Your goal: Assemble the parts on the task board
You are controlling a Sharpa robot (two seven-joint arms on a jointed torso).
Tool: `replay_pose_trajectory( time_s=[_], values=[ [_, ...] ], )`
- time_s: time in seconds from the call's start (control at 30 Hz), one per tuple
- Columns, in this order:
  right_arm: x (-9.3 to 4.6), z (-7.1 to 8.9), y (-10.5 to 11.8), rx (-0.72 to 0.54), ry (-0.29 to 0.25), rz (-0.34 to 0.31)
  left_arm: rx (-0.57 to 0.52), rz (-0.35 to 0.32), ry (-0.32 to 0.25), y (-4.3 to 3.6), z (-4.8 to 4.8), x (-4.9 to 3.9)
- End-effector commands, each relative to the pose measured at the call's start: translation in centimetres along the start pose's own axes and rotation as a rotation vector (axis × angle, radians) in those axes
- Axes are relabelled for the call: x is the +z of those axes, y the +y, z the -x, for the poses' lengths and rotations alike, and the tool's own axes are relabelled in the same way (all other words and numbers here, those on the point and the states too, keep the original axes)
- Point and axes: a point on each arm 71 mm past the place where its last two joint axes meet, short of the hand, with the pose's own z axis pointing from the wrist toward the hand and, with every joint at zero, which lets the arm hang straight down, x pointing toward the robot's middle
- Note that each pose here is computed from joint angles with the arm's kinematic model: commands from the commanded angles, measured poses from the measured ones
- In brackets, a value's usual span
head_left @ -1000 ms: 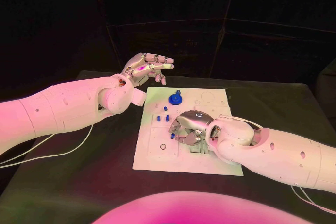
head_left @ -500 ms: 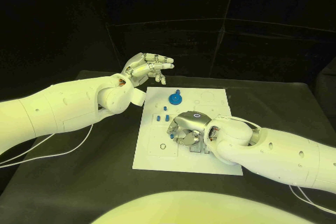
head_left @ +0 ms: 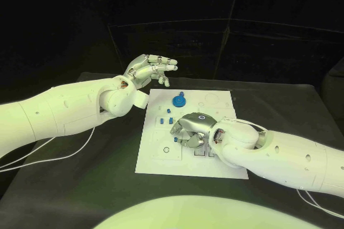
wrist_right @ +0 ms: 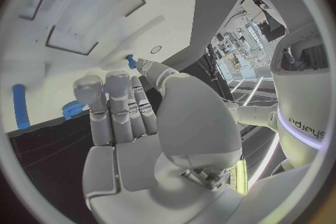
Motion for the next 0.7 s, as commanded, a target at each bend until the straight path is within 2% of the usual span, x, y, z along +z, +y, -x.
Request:
replay_pose_trajectory(
  time_s=[0.03, 0.2, 0.4, 0.7],
  values=[
    [-0.1, 0.7, -0.1, -0.027, -0.087, 0.004, -0.006, -0.008, 0.001, -0.16, 0.01, 0.06],
    [-0.4, 0.9, -0.4, -0.03, -0.116, 0.003, -0.003, -0.013, -0.003, -0.19, 0.09, 0.05],
    [-2.0, 1.3, -1.4, -0.031, -0.117, -0.024, -0.004, -0.012, -0.003, -0.21, 0.16, -0.01],
    [-4.3, 4.6, -4.3, -0.156, -0.072, -0.127, -0.005, -0.013, -0.001, -0.22, 0.21, -0.09]
  ],
)
